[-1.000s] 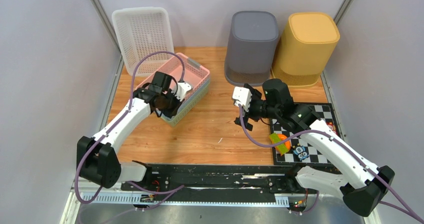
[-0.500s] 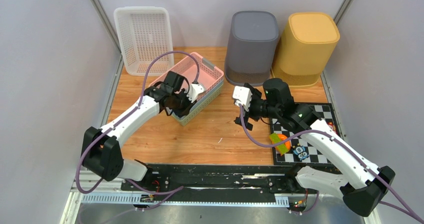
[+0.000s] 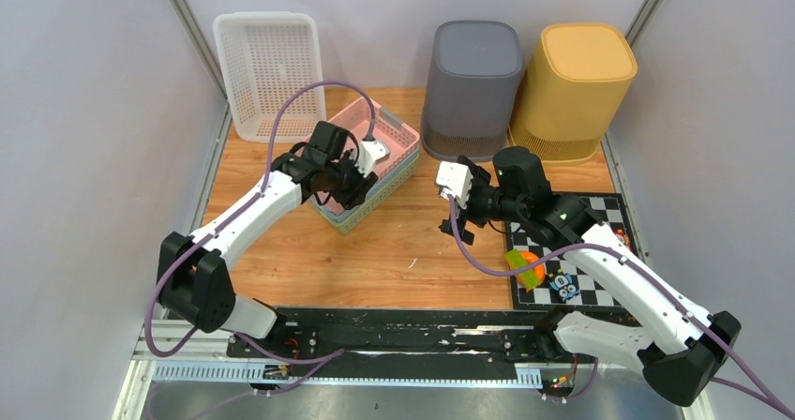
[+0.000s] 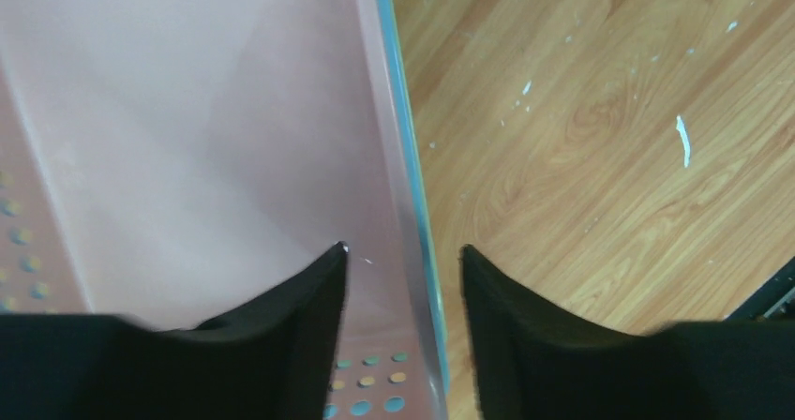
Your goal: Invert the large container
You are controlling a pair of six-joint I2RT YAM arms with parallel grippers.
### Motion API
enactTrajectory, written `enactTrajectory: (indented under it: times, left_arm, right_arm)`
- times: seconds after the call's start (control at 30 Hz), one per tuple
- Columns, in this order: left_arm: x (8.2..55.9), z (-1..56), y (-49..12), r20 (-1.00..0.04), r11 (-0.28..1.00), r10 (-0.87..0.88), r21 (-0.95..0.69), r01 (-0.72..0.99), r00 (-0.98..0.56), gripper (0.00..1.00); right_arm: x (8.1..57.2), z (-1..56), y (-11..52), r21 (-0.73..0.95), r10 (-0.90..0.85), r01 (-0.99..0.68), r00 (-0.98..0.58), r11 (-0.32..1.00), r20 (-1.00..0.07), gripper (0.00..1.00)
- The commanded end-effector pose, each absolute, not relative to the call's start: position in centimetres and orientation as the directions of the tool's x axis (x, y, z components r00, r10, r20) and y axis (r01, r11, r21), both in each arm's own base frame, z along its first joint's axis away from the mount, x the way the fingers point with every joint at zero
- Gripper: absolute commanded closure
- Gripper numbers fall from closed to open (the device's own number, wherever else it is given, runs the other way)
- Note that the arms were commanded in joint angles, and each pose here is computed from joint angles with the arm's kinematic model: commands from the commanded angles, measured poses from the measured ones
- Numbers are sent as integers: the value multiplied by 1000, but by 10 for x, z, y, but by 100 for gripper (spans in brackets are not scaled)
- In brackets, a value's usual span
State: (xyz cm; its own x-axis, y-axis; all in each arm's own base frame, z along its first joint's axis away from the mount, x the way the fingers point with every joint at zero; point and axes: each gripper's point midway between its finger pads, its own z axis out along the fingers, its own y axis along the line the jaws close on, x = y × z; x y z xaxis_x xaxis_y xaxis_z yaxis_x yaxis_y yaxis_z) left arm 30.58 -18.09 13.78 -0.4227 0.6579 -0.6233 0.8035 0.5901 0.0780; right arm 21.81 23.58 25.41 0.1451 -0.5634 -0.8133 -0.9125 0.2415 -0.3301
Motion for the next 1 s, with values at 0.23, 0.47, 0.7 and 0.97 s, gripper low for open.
enactTrajectory:
  times: [0.23,0.47,0.7,0.97]
  left_arm:
    - [315,252,-149,-745,668,614,313,675,-262,0]
    - [343,270,-53,-777,861,456,261,436,-434,0]
    - [378,234,20,-762,951,307,225,212,-570,0]
    - [404,191,71,-729,973,205,225,54,-653,0]
  right_arm:
    - [233,256,251,-338,-574,-913,153,230,-804,2]
    - [278,255,286,-495,-667,-822,202,283,-717,2]
    - [320,227,325,-702,-806,-662,247,265,-537,3]
    - [365,211,347,-783,-883,-548,160,293,-442,2]
